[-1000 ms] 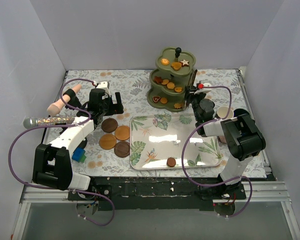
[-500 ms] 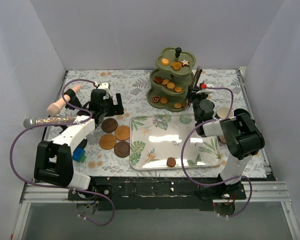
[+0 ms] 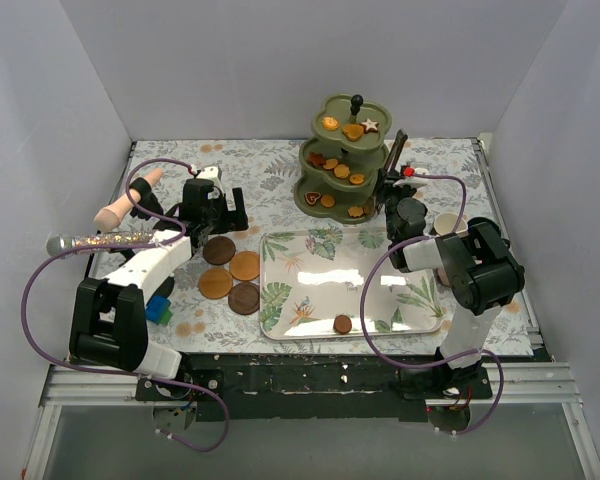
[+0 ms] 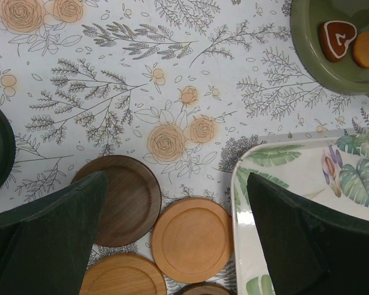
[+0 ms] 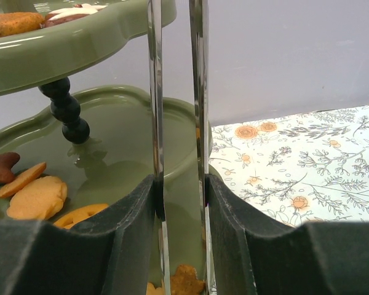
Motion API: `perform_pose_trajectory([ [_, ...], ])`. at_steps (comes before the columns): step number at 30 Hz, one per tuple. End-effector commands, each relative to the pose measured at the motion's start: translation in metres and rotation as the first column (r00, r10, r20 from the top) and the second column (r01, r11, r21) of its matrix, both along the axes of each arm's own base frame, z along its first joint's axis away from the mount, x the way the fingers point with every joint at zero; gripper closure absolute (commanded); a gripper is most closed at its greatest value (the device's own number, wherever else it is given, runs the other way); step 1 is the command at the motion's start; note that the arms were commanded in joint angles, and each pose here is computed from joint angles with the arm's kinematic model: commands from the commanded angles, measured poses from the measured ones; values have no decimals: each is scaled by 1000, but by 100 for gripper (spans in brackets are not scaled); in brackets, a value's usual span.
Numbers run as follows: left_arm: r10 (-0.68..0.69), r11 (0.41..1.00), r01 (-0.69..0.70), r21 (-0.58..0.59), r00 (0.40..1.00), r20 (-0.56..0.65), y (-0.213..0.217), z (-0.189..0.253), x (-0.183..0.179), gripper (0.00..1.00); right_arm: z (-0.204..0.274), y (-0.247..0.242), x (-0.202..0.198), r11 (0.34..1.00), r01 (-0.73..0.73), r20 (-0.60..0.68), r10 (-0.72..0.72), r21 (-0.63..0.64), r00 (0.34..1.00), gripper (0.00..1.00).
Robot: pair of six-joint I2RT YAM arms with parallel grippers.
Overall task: Serve the afternoon tea
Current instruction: Place the desert on the desert table.
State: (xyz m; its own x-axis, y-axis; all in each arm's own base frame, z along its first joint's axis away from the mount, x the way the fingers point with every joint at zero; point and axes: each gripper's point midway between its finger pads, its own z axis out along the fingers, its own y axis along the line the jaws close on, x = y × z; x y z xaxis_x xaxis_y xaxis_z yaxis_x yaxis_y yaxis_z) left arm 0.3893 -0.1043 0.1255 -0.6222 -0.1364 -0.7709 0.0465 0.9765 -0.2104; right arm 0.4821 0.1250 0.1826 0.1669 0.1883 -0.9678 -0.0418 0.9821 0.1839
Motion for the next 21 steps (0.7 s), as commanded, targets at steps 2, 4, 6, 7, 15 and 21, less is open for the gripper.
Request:
perform_pose_trajectory([
  [2,6,1000,-6,12,1000,28,2,11,6,2,94,-15,-12,985,23,358,-83,169,930,62],
  [4,6,1000,-6,15,1000,27,3,10,6,2,95,-15,-11,984,19,363,-84,179,928,62],
  [6,6,1000,-6,14,1000,30,3,11,7,2,97,-15,-11,982,15,367,-84,189,927,62],
  [7,6,1000,-6,14,1000,28,3,11,7,2,98,-15,-11,982,14,370,-85,191,925,62],
  [15,3,1000,-4,13,1000,28,2,11,6,2,108,-18,-17,979,16,396,-98,205,913,62],
  [21,4,1000,-4,12,1000,29,2,12,7,2,114,-22,-25,976,21,409,-110,216,906,63],
])
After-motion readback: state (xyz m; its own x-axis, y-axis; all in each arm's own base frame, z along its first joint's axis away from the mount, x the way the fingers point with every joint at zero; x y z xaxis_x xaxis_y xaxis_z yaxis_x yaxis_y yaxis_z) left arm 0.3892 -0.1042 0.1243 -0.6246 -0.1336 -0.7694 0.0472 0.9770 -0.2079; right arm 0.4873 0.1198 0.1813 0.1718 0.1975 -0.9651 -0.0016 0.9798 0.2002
